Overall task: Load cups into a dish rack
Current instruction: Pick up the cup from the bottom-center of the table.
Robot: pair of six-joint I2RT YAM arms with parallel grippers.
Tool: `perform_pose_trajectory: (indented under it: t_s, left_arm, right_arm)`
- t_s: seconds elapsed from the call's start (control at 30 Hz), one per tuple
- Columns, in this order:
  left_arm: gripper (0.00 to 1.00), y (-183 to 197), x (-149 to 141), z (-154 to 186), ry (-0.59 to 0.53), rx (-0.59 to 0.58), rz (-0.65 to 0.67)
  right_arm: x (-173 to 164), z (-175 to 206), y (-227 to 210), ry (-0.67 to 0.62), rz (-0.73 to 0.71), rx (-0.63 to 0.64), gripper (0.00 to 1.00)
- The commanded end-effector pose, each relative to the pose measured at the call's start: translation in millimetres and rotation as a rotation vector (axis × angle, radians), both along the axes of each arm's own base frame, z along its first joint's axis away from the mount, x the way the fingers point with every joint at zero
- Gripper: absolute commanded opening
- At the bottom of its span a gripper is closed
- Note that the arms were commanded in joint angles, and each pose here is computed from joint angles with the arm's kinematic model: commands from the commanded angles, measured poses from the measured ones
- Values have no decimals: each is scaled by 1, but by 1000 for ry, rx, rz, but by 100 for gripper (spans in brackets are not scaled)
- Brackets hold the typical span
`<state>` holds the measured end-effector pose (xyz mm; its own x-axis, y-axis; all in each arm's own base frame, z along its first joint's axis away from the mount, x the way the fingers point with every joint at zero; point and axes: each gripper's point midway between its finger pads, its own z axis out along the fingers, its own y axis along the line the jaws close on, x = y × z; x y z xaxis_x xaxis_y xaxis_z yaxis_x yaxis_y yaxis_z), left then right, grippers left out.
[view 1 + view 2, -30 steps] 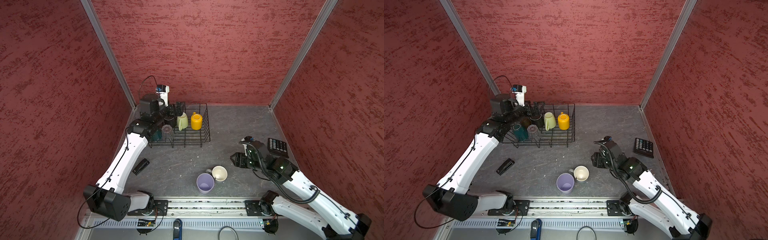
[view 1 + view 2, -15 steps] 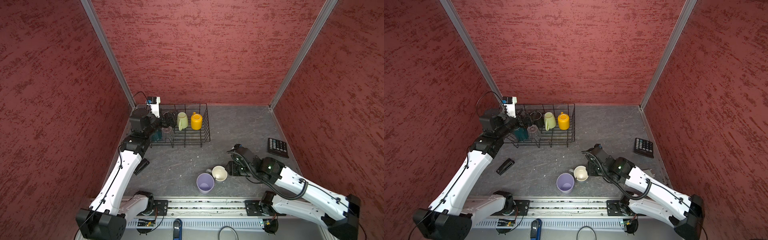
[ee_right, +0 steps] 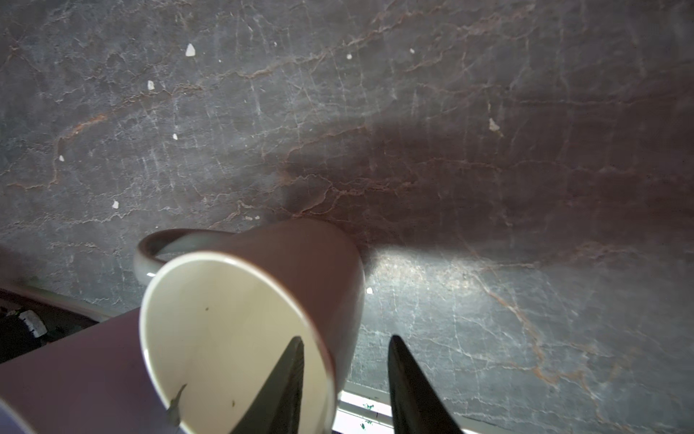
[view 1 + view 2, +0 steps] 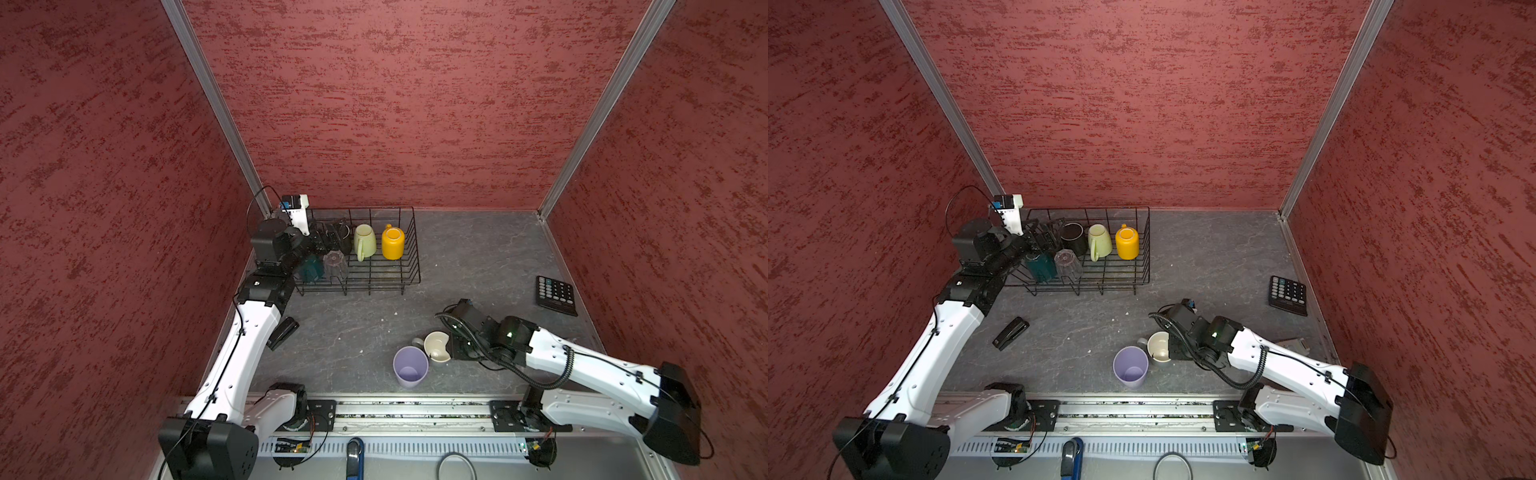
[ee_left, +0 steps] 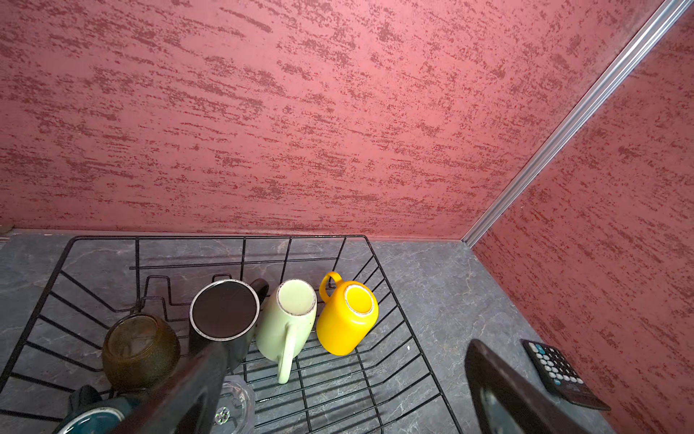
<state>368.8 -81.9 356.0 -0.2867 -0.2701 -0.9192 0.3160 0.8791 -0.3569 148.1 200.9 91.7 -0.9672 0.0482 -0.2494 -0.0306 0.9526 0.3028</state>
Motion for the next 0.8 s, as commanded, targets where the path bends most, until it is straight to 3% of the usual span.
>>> perform_pose_trajectory:
  t_s: [0.0,0.4,0.63,0.77]
  left_arm:
    - [100,2,-7,12,-49,-30,-5]
    - [100,17,-7,9,-29,-77,38]
    - [100,13,-9,10,-50,-83,0]
    - [100,10,-10,9,-62,-83,-18]
  right_arm:
    - [12,-5,4,-40,-56,-2,36]
    - [28,-15,5,-74,-71,-79,17]
    - [29,-10,-6,-88,-73,-124,1]
    - [34,1,-9,-108,-80,-109,0]
